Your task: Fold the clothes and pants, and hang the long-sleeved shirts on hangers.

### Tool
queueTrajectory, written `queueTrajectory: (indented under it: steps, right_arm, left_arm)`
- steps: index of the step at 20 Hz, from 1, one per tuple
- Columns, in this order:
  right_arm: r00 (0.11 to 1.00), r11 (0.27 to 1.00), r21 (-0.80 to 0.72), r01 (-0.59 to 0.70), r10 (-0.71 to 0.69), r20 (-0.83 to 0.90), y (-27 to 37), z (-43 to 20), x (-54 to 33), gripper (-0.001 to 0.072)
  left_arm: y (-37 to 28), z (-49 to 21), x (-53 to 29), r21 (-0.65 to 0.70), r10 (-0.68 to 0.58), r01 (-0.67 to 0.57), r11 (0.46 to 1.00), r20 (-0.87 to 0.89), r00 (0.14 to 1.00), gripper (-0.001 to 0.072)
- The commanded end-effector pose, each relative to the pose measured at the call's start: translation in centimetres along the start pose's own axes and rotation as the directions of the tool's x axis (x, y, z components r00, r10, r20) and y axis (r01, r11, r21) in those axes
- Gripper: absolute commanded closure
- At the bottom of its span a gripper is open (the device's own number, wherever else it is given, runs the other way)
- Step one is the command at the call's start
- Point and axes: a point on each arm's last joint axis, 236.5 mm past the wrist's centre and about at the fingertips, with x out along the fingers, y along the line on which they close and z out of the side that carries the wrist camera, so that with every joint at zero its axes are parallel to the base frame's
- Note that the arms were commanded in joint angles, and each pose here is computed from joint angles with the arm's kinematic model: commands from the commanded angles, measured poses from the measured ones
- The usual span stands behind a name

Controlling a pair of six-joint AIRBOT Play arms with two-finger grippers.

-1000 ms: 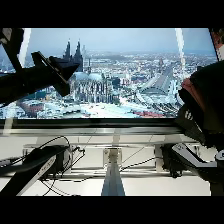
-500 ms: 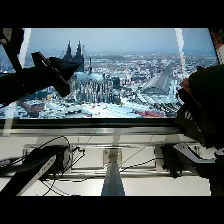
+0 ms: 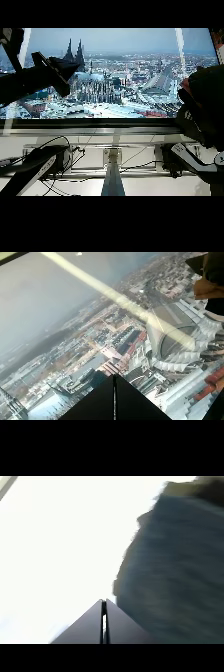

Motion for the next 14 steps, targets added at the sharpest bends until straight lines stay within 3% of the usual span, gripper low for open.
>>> queueTrajectory:
  steps: [1, 4, 6, 9, 14]
  right_arm:
    - [0.990, 0.955, -0.265, -0.135, 0.117, -0.081, 8.0, -3.1, 2.0, 0.0685]
    - [0.956, 0.788, -0.543, -0.290, 0.214, -0.201, 14.2, -7.6, 1.9, 0.0685]
    - [0.955, 0.696, -0.654, -0.295, 0.199, -0.219, 15.8, -9.1, 2.1, 0.0685]
    - [0.994, 0.637, -0.766, -0.086, 0.004, -0.109, 12.9, -7.5, 3.3, 0.0685]
    - [0.991, 0.640, -0.758, -0.122, 0.037, -0.129, 13.7, -8.0, 3.2, 0.0684]
  left_arm:
    - [0.0, 0.0, 0.0, 0.000, 0.001, -0.001, 1.000, 0.000, 1.000, 0.0688]
    - [0.0, 0.0, 0.0, 0.001, 0.000, 0.000, 1.000, 0.000, 1.000, 0.0687]
    - [0.0, 0.0, 0.0, 0.001, 0.000, 0.000, 1.000, 0.000, 1.000, 0.0687]
    - [0.0, 0.0, 0.0, 0.001, 0.000, 0.000, 1.000, 0.000, 1.000, 0.0687]
    - [0.0, 0.0, 0.0, 0.001, 0.001, -0.001, 1.000, 0.000, 1.000, 0.0687]
